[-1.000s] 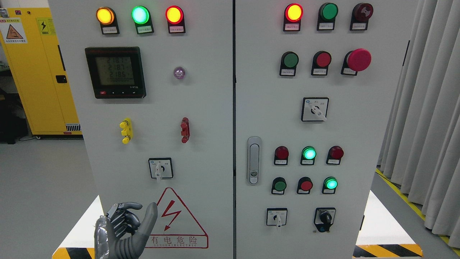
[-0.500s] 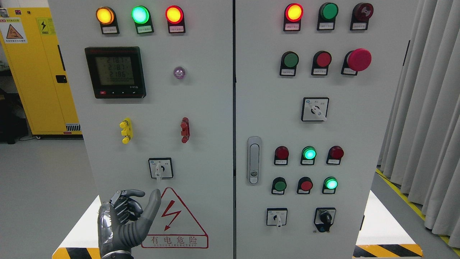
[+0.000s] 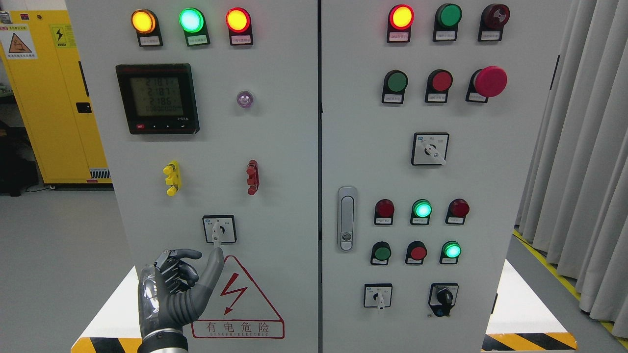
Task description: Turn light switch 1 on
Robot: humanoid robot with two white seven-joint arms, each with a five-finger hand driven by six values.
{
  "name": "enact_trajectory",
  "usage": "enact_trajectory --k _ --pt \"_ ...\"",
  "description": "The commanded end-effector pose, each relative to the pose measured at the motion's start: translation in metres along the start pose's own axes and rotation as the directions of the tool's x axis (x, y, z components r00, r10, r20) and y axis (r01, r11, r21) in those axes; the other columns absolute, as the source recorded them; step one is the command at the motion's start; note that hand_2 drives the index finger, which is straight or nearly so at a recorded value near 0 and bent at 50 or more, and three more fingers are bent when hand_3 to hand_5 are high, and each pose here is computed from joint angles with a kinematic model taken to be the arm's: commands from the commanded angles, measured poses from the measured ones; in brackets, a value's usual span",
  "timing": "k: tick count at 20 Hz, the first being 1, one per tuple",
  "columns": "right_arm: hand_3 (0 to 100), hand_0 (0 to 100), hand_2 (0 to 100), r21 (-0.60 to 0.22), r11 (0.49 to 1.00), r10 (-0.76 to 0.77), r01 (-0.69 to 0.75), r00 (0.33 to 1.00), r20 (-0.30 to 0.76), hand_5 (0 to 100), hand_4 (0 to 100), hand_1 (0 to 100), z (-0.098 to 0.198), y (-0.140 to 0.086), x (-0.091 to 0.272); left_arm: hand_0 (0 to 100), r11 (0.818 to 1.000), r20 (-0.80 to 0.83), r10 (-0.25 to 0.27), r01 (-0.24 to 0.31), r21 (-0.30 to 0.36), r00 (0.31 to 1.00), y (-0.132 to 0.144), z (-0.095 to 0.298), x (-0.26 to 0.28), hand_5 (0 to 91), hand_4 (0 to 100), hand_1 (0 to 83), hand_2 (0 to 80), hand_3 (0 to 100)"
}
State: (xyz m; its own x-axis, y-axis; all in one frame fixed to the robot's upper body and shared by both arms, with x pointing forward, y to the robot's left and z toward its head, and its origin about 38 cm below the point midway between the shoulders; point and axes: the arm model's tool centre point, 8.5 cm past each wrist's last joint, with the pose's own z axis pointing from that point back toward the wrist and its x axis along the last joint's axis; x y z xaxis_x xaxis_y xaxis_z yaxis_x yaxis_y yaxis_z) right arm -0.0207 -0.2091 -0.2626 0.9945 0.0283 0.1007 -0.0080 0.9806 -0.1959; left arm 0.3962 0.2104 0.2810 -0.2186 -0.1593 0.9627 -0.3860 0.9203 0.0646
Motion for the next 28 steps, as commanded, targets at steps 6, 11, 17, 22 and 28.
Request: enact_trajectory --k 6,11,17,22,28 --pt "0 0 4 -0.003 1.0 -0.028 0.028 1.0 -0.007 0 0 50 0.0 0.0 -0.001 7 1.0 -0.024 -0.031 0.031 0.003 0.999 -0.009 -0.011 0.003 85.9 90 68.6 57.9 93" --pt "0 0 4 -0.003 1.0 -0.028 0.028 1.0 -0.007 0 0 50 0.0 0.0 -0.001 9 0.999 -0.036 -0.038 0.038 0.0 0.999 -0.011 -0.013 -0.001 85.9 90 69.0 58.6 93" --pt "0 0 4 -0.002 1.0 -0.028 0.028 1.0 -0.007 0 0 50 0.0 0.0 -0.001 12 0.999 -0.032 -0.04 0.04 0.0 0.999 -0.014 -0.015 0.001 86.3 91 68.8 59.9 95" --pt "0 0 4 -0.003 1.0 -0.028 0.028 1.0 -0.007 0 0 50 0.0 0.0 -0.001 14 0.999 -0.046 -0.05 0.05 0.001 0.998 -0.014 -0.016 0.0 86.4 91 68.3 60.9 95" --pt "0 0 4 -0.003 1.0 -0.028 0.028 1.0 -0.007 0 0 50 0.0 0.0 -0.001 15 0.999 -0.047 -0.052 0.052 0.0 0.998 -0.015 -0.018 0.0 86.8 92 68.2 61.5 96"
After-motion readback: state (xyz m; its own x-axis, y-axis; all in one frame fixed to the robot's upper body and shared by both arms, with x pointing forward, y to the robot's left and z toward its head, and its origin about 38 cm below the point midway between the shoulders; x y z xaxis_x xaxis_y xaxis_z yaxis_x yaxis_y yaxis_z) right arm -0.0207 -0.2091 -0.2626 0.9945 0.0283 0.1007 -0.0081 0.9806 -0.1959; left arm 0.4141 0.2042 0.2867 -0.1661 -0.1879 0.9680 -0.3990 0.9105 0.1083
